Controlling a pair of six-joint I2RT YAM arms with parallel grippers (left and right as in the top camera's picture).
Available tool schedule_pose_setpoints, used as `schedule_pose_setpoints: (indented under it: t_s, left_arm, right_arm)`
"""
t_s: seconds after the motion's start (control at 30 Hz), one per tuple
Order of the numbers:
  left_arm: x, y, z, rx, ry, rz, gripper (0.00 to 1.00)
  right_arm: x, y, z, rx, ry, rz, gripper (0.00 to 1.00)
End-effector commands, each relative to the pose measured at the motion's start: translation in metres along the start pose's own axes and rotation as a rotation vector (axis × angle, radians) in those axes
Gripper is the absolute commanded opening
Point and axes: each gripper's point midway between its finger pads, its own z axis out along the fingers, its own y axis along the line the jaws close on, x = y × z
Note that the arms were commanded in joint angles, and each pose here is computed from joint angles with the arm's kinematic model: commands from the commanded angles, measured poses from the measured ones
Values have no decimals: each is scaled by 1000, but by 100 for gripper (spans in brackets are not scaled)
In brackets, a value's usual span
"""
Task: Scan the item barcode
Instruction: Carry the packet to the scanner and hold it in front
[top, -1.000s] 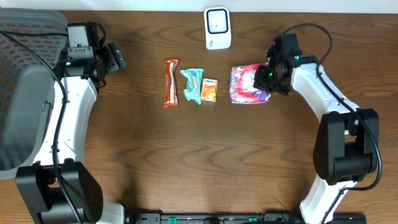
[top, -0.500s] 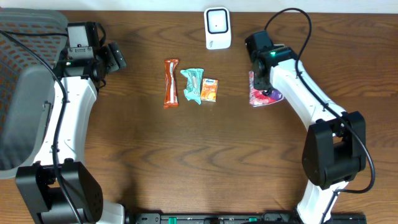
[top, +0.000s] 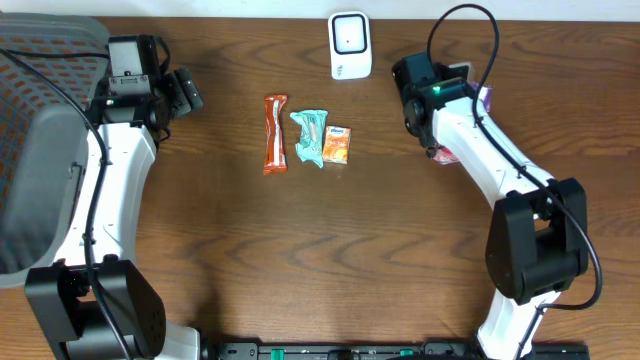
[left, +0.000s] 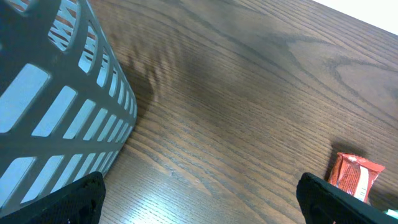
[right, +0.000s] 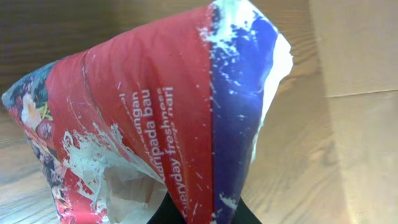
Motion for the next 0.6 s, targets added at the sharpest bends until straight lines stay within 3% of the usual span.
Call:
schedule_pose_setpoints:
  t_s: [0.0, 0.37, 0.57]
  left_arm:
    - [-1, 3, 1, -12, 0, -12, 98]
    - [-1, 3, 1, -12, 0, -12, 98]
    - [-1, 3, 1, -12, 0, -12, 98]
  right_arm:
    - [-1, -12, 8, 72, -11, -31, 1]
    - [4, 3, 11, 56, -34, -68, 1]
    - [12, 43, -4, -99, -30, -100, 6]
